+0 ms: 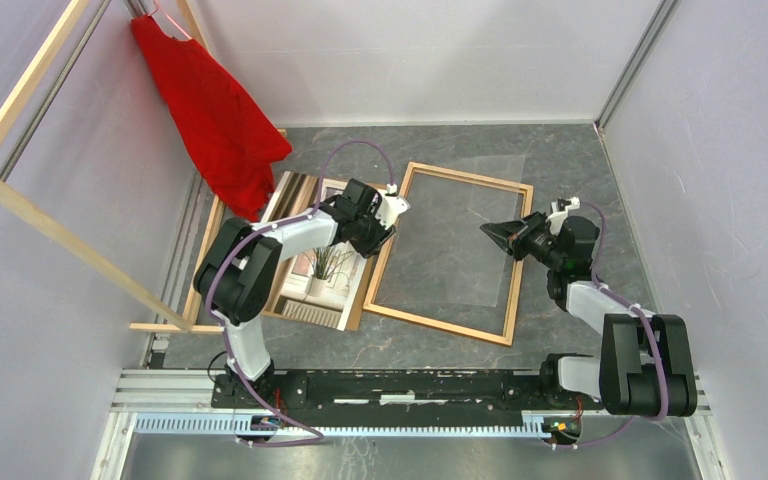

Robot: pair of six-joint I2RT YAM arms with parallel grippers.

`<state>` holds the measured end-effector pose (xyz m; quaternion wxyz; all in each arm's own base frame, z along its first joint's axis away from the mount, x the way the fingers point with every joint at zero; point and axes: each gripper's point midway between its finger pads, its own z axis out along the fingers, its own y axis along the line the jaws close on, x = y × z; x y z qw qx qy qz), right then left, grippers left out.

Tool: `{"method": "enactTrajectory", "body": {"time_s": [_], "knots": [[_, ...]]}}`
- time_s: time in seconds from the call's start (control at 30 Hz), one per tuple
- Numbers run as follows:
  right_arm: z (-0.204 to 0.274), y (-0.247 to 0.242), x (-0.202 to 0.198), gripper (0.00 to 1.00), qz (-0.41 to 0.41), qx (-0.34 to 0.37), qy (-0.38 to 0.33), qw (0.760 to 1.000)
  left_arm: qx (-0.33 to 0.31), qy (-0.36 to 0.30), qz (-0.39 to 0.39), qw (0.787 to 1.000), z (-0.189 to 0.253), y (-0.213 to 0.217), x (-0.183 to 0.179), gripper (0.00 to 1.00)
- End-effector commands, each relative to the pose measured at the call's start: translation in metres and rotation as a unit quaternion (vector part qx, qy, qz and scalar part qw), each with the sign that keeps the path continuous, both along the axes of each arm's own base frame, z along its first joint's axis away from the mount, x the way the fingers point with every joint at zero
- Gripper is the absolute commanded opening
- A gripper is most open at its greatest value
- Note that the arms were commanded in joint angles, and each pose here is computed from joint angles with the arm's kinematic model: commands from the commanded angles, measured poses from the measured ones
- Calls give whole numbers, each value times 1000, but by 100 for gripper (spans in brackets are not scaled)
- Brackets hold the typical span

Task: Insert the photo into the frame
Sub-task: Place the photo frame item in the photo frame.

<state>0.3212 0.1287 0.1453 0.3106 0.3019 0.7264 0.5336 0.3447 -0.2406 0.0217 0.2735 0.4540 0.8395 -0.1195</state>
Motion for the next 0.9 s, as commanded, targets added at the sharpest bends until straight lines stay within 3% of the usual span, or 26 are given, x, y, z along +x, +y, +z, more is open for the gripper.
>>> {"method": "enactTrajectory", "body": {"time_s": [0.0,0.47,0.87], "knots": [[27,6,9,0,-1,16,-34,999,-27,48,-47,997,-3,-16,-35,46],[23,14,8,0,19,-37,-51,998,-27,47,-42,998,-2,-15,-34,45],[-10,-9,9,0,6,-112,-22,993,-21,43,-39,998,-3,-12,-31,45]]}}
